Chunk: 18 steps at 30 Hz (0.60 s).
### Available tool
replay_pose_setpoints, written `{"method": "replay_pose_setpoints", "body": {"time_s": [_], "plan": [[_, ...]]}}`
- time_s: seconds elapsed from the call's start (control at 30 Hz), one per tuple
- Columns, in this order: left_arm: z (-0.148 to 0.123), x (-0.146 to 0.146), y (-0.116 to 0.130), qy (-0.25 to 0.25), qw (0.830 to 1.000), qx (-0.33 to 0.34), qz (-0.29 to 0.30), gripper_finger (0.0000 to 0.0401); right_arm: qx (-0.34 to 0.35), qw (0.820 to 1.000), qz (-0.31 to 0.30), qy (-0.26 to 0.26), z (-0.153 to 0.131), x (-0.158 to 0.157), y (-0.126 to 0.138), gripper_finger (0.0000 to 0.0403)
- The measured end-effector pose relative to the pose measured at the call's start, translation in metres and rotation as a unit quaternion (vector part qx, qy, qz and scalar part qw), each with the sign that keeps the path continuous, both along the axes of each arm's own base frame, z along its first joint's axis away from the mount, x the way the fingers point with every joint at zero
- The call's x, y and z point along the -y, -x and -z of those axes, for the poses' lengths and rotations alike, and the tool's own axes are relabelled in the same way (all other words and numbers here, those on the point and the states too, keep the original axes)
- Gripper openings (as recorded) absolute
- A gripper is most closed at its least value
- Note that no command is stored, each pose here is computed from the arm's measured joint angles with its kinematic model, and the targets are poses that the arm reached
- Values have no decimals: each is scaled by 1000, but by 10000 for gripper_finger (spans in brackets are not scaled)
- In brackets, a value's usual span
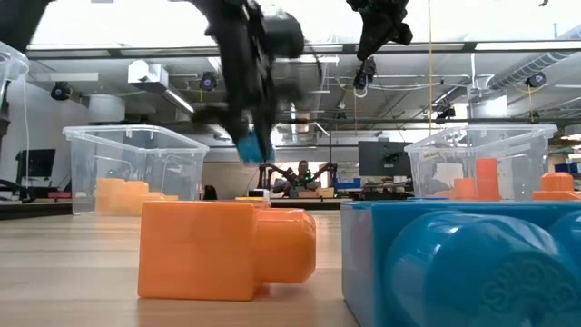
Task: Sort blocks
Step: Put the top right blue game piece into the bottom left transparent bin
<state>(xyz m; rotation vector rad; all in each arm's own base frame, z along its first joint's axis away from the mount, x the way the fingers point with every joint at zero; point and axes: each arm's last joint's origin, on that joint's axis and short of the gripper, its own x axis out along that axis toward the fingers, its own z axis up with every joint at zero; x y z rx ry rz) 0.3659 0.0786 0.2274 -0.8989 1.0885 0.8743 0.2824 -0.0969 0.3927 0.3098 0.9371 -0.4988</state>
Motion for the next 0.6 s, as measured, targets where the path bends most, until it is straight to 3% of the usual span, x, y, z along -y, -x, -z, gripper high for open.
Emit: {"method": "replay_pose_setpoints", "body": {"time_s": [0.17, 0.33, 0.47, 0.6], "plan": [[-71, 55, 39, 43, 996, 63, 45, 104, 0, 1000, 0, 0, 0, 0, 0, 12], [-123, 117, 95, 117, 985, 99, 76, 105, 0, 1000, 0, 0, 0, 0, 0, 12], [-141, 155, 137, 152, 982, 88, 74, 116, -4, 1000, -8, 2, 2, 1, -2, 12], [-142, 180, 166, 166, 984, 31, 52, 116, -12, 1000, -10, -5, 8, 1, -8, 12]]}}
